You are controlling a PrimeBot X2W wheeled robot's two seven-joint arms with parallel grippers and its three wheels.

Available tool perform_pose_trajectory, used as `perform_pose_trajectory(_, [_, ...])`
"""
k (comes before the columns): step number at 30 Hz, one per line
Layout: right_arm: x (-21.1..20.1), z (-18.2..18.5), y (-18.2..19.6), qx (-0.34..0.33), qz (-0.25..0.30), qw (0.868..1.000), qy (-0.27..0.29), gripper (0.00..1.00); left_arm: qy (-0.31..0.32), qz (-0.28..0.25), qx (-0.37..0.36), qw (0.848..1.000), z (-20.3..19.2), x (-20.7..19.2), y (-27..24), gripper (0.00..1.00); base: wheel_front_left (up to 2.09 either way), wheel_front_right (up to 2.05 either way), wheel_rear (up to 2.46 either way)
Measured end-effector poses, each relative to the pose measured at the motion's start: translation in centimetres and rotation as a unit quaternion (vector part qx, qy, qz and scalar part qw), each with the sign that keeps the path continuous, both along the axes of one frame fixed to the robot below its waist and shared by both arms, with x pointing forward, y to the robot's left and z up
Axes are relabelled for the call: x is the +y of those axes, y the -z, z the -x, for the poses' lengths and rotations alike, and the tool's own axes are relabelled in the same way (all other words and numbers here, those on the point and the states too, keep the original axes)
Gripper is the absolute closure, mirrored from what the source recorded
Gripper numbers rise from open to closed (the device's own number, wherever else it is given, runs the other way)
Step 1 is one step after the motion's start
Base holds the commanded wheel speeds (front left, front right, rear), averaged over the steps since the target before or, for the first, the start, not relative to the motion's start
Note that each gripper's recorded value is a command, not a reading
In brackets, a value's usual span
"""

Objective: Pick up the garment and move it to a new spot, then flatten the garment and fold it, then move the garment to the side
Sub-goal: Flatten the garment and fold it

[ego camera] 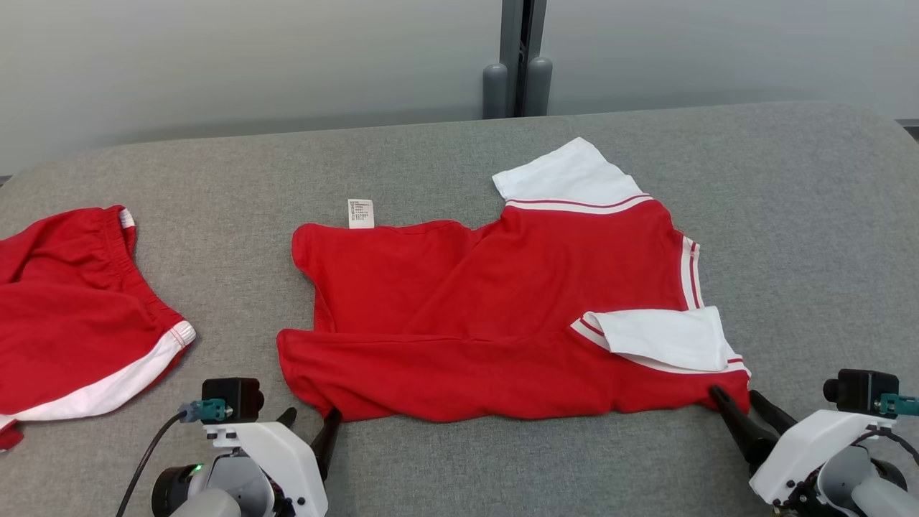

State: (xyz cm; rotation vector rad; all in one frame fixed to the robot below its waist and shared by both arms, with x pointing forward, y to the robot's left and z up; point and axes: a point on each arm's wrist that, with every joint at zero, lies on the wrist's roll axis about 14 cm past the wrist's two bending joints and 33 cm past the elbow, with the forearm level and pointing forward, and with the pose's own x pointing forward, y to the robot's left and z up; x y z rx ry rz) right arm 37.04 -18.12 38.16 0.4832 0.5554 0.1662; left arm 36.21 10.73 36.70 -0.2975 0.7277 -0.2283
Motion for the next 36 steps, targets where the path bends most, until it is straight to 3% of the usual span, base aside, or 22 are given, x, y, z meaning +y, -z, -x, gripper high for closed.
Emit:
perform_pose_trajectory(6, [0.3, -0.1, 0.1, 0.005, -0.002, 1.000, -0.003, 0.02, 0.012, 0.004, 0.011, 1.000, -0.3, -0.8, 0.2, 0.00, 0.00, 0.00, 0.00])
perform_pose_trajectory(7, [0.4, -0.1, 0.1, 0.006, -0.003, 1.000, -0.004, 0.24, 0.013, 0.004, 0.013, 1.000, -0.3, -0.9, 0.3, 0.00, 0.00, 0.00, 0.00])
perform_pose_trajectory(8, [0.5, -0.2, 0.1, 0.005, -0.004, 1.000, -0.004, 0.53, 0.014, 0.004, 0.012, 1.000, -0.4, -1.0, 0.2, 0.14, 0.00, 0.00, 0.00])
perform_pose_trajectory(9, [0.6, -0.3, 0.1, 0.006, -0.005, 1.000, -0.005, 0.67, 0.016, 0.005, 0.013, 1.000, -0.5, -1.1, 0.2, 0.47, 0.00, 0.00, 0.00])
perform_pose_trajectory(10, [0.7, -0.3, 0.1, 0.007, -0.005, 1.000, -0.006, 0.91, 0.017, 0.005, 0.012, 1.000, -0.6, -1.1, 0.1, 0.61, 0.00, 0.00, 0.00])
perform_pose_trajectory(11, [0.7, -0.3, 0.1, 0.007, -0.006, 1.000, -0.006, 0.98, 0.017, 0.005, 0.013, 1.000, -0.7, -1.1, 0.1, 1.00, 0.00, 0.00, 0.00])
perform_pose_trajectory(24, [0.0, 0.5, -1.2, -0.002, -0.008, 1.000, -0.006, 1.00, 0.033, -0.002, -0.002, 0.999, 0.5, -0.1, -1.5, 1.00, 0.00, 0.00, 0.00])
perform_pose_trajectory(36, [-1.1, 3.4, -1.2, 0.026, -0.010, 0.999, -0.025, 1.00, 0.092, -0.027, 0.033, 0.995, 5.1, 1.4, -2.8, 1.00, 0.00, 0.00, 0.00])
